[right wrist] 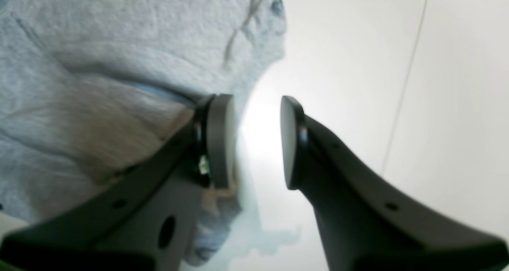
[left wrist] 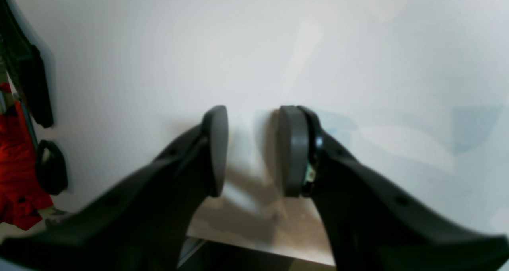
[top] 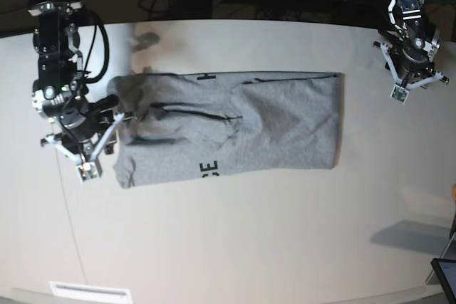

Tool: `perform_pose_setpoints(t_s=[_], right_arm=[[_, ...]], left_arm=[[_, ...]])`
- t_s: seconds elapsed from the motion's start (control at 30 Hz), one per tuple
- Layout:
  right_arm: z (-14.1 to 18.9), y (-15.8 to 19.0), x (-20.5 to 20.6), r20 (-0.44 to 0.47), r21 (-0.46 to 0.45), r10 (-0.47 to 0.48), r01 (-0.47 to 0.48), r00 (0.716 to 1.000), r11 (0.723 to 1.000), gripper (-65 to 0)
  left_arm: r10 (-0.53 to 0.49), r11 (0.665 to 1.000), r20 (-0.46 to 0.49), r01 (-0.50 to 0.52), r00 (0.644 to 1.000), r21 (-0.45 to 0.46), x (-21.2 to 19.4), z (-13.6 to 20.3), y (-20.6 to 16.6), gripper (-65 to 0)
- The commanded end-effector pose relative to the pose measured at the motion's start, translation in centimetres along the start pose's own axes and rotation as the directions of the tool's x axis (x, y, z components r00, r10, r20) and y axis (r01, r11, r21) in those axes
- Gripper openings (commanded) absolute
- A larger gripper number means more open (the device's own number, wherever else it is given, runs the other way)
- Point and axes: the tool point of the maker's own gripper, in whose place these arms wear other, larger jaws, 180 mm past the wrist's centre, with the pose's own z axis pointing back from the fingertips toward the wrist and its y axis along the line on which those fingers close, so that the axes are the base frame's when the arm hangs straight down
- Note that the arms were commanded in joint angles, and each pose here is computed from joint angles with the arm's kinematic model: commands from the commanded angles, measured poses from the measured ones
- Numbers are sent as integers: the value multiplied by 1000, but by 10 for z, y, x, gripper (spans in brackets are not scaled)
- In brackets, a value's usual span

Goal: Fold the T-shirt properly
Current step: 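Tug the pinched end outward with the right gripper to square it, then grasp the bundle's two ends, right gripper then left gripper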

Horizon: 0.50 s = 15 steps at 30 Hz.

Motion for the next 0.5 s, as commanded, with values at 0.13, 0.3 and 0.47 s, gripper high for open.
perform_pose_setpoints(t_s=[0.13,0.3,0.47], right_arm=[[23,-35,-7,42,-87,-55,59,998,994,-458],[30,-14,-29,15,21,-151,151,988,988,-456],[41,-3,-26,85,315,-223,186,971,931,-454]], left_arm=[[-19,1000,-34,19,999,-7,-8,1,1,-432],[-15,1000,-29,15,999,-9,-6,0,0,-432],[-17,1000,-24,17,1000,-13,-3,0,-2,-432]])
